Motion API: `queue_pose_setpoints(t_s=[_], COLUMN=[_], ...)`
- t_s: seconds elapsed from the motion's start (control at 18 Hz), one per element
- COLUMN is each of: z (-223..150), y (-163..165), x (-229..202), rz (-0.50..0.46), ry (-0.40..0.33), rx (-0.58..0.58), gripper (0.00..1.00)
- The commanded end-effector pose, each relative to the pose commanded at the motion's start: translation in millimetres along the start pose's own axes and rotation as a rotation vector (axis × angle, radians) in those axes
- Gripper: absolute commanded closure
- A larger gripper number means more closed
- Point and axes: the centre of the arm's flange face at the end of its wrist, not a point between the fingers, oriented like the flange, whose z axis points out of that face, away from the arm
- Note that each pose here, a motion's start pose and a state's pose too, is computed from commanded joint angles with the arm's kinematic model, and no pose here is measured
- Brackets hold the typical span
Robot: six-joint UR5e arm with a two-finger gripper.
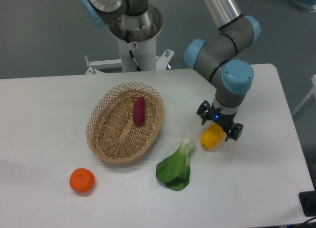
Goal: Pick up the mango from the table
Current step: 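Move the gripper over the yellow mango and lower it around it, then close the gripper on the yellow mango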
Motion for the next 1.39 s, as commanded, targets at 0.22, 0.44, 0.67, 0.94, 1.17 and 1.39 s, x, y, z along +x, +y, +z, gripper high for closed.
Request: queue_pose_setpoints(t_s=[0.22,0.44,0.67,0.94,1.17,1.39], z=[5,10,14,17,22,21], y=[-1,-4,-8,-8,-8,-7], x=[0,1,1,4,7,6], rz=[0.0,0.003,-0.009,-0.007,-0.005,-0.005], ry=[0.006,-0.026,-0.034,-0.043,-0.05,-0.05], rx=[-0.001,0.005,0.002,0.004,0.004,0.001], gripper=[0.0,0.0,0.0,0.0,0.01,0.29])
